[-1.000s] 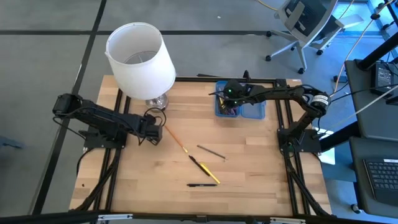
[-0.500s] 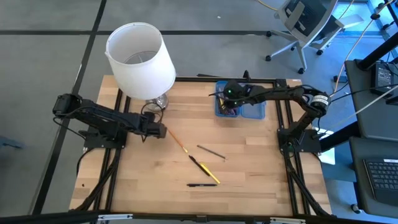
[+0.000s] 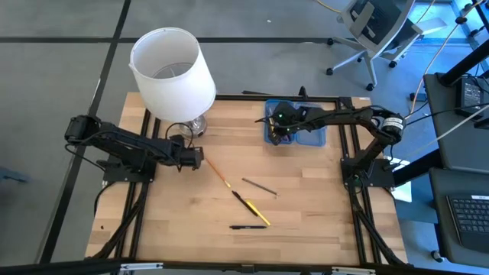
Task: Pick & place school supplies into a supply box
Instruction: Put the blue pen into the blue supply box
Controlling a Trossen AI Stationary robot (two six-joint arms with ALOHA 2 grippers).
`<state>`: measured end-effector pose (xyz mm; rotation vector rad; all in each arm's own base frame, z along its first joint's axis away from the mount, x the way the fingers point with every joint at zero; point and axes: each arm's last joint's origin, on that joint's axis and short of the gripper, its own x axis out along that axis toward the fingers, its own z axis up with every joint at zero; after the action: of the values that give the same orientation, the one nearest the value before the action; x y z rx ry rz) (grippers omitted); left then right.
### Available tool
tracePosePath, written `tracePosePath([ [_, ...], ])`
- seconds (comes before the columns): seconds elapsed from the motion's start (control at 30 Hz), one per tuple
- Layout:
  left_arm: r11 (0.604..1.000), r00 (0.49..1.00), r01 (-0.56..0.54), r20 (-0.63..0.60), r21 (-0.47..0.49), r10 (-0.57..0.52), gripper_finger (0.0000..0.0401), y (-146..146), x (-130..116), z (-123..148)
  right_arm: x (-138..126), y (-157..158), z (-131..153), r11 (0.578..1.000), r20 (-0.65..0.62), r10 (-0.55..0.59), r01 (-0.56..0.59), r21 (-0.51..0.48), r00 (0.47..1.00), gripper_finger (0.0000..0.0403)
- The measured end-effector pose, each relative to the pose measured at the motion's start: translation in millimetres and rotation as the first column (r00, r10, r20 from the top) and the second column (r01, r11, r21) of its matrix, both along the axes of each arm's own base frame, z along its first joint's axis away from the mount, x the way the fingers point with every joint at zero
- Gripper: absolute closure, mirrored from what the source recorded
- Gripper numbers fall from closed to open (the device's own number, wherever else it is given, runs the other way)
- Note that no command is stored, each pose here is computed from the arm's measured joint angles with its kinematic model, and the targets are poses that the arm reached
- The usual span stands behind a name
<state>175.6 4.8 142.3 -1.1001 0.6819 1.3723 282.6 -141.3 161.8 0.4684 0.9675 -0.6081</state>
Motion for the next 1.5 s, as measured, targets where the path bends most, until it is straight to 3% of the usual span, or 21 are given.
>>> tracePosePath([
  [0.1,0.998,0.998,-0.057,-0.007,-0.036,0.057,0.0226,-0.5,-6.9,-7.6,0.0,0.0,0.0,1.0,0.0,0.0,0.0,0.0,1.0,0.0288],
  [0.3,0.992,0.992,-0.124,0.008,-0.012,0.124,0.0235,0.6,-15.1,-17.2,0.0,0.0,0.0,1.0,-0.001,0.002,-0.002,-0.001,1.0,0.0288],
  [0.5,0.993,0.993,-0.118,0.024,-0.007,0.118,0.0242,0.2,-13.1,-16.8,0.0,0.0,-0.1,1.0,-0.002,0.004,-0.004,-0.002,1.0,0.0288],
  [0.93,0.972,0.964,-0.225,0.162,0.07,0.211,0.0246,6.7,-5.4,-14.5,0.0,0.0,0.1,1.0,-0.001,0.004,-0.004,-0.003,1.0,0.0288],
  [1.23,0.952,0.947,-0.297,0.146,0.071,0.285,0.0263,14.7,-9.4,-20.6,0.0,0.0,0.0,1.0,-0.003,0.012,-0.012,-0.007,1.0,0.0288],
  [1.5,0.942,0.945,-0.327,0.06,0.08,0.323,0.0285,17.9,-7.8,-33.4,-0.1,0.0,0.0,1.0,-0.008,0.024,-0.024,-0.013,1.0,0.0288],
])
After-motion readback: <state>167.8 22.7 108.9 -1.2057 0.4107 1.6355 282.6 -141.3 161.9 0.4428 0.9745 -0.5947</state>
